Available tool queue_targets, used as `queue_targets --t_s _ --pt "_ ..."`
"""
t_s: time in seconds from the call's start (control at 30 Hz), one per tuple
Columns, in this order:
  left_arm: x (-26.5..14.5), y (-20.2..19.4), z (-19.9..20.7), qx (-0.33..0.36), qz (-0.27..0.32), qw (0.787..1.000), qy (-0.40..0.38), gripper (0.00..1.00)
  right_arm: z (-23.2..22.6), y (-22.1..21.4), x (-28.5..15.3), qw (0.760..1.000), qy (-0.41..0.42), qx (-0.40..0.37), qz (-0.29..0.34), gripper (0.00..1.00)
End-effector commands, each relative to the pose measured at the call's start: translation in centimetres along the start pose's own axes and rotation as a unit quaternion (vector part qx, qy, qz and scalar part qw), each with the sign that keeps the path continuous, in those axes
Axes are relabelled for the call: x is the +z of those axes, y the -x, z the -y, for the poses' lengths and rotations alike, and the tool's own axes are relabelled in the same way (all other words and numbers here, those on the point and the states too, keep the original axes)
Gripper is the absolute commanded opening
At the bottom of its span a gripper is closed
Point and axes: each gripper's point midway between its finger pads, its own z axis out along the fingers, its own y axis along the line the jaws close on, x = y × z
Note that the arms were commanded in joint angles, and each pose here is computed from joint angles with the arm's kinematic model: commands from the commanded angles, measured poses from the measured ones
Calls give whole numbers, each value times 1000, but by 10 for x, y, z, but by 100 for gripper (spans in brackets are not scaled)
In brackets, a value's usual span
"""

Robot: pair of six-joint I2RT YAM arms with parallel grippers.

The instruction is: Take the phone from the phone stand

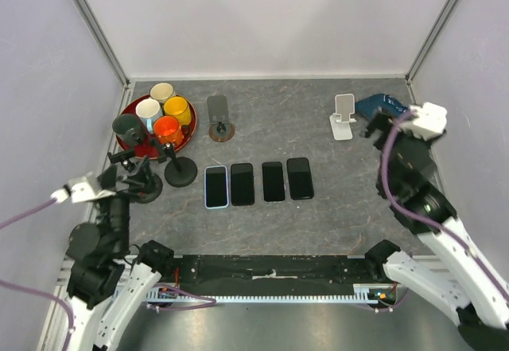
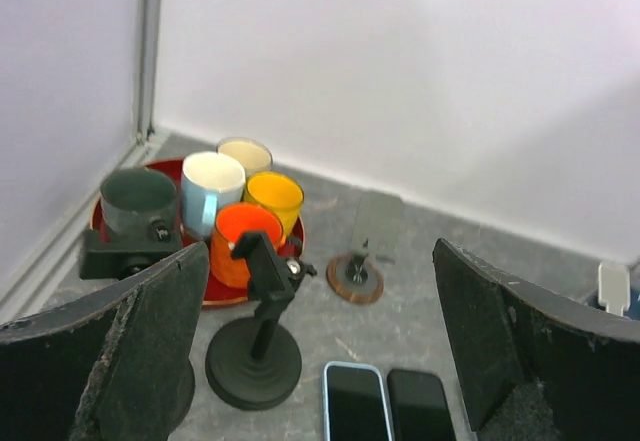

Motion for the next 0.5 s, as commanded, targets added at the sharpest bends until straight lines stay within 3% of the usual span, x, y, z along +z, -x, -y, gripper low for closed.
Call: queue_targets --t_s 0.0,0.1,0.47 --pt "-25 52 -24 -22 93 995 34 100 33 22 -23 996 23 -30 82 98" --pt "-45 67 -40 -37 135 989 46 100 50 24 -38 992 36 -15 116 98" --pt "-54 78 -50 -51 145 986 67 100 79 7 -59 987 46 11 155 98"
